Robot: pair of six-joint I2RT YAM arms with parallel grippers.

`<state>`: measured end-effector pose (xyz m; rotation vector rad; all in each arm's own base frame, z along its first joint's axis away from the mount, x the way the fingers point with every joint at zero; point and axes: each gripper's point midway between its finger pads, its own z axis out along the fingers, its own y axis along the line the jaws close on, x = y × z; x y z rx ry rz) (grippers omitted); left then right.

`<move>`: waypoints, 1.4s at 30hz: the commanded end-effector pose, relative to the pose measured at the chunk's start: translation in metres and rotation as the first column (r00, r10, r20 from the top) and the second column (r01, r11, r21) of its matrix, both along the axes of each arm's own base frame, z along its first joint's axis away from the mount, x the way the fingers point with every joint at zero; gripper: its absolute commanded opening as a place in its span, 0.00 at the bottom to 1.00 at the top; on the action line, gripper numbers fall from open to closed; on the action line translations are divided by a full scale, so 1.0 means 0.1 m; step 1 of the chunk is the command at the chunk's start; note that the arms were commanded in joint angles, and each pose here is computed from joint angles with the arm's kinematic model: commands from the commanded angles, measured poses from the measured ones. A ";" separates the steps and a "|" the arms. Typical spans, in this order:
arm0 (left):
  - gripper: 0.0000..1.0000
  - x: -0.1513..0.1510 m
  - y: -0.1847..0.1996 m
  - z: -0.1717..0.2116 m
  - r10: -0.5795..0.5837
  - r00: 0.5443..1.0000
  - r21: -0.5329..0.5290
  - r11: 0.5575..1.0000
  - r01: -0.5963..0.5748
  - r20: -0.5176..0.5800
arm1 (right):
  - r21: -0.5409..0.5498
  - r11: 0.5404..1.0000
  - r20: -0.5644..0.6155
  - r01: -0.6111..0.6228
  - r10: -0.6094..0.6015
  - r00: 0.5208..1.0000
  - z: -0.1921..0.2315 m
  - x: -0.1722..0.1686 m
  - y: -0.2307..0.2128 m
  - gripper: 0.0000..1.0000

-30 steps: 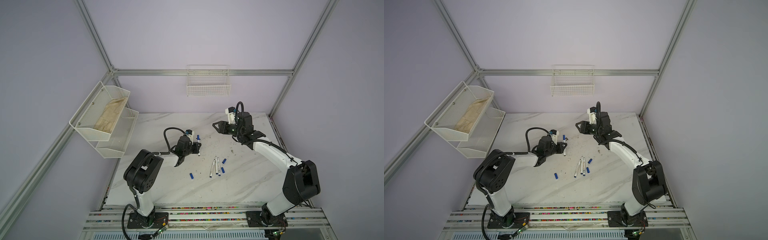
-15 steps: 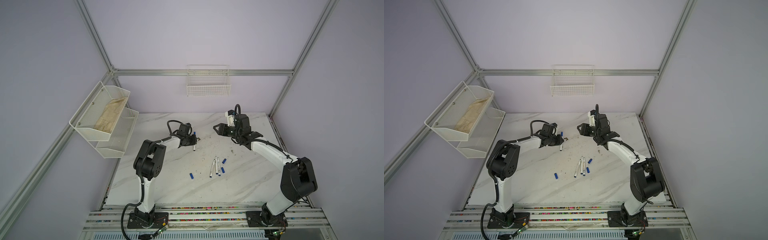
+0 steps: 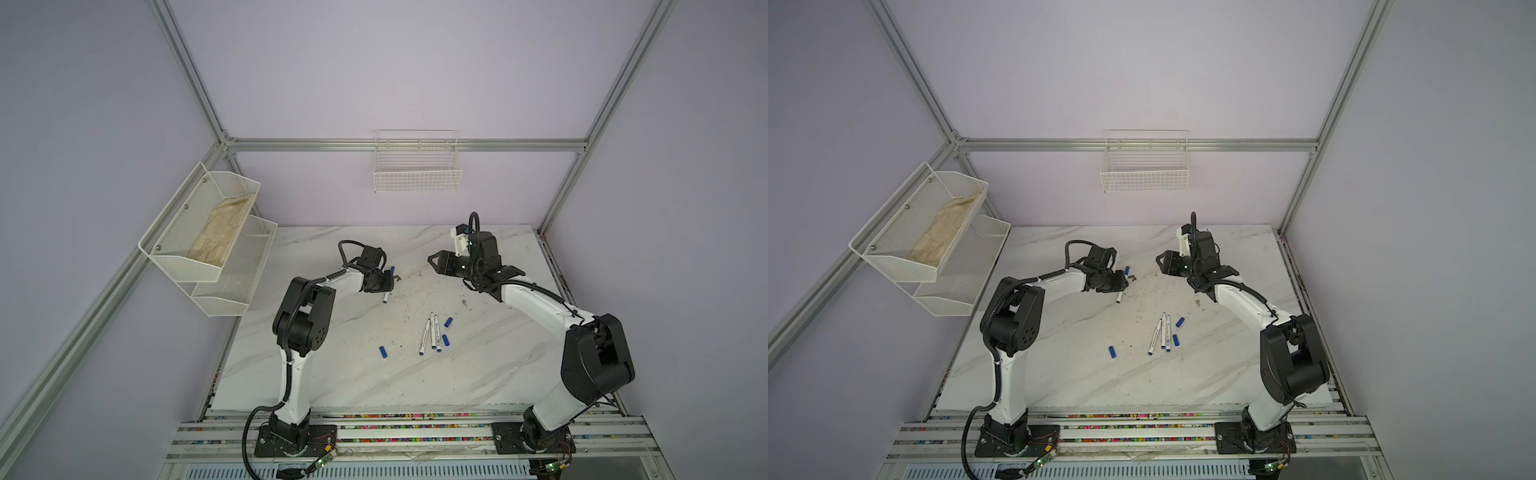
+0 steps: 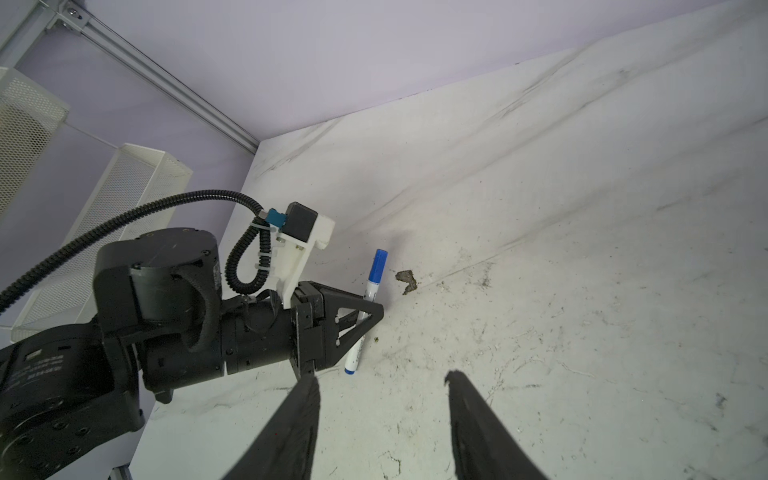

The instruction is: Insert the pens into the pen caps

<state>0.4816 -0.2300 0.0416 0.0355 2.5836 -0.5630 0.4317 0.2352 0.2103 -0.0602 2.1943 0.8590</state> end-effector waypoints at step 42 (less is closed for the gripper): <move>0.21 -0.01 -0.19 0.12 0.019 0.999 -0.111 0.994 -0.025 -0.048 | -0.099 0.978 -0.278 -0.185 0.152 0.948 -1.37 0.08 0.63 0.47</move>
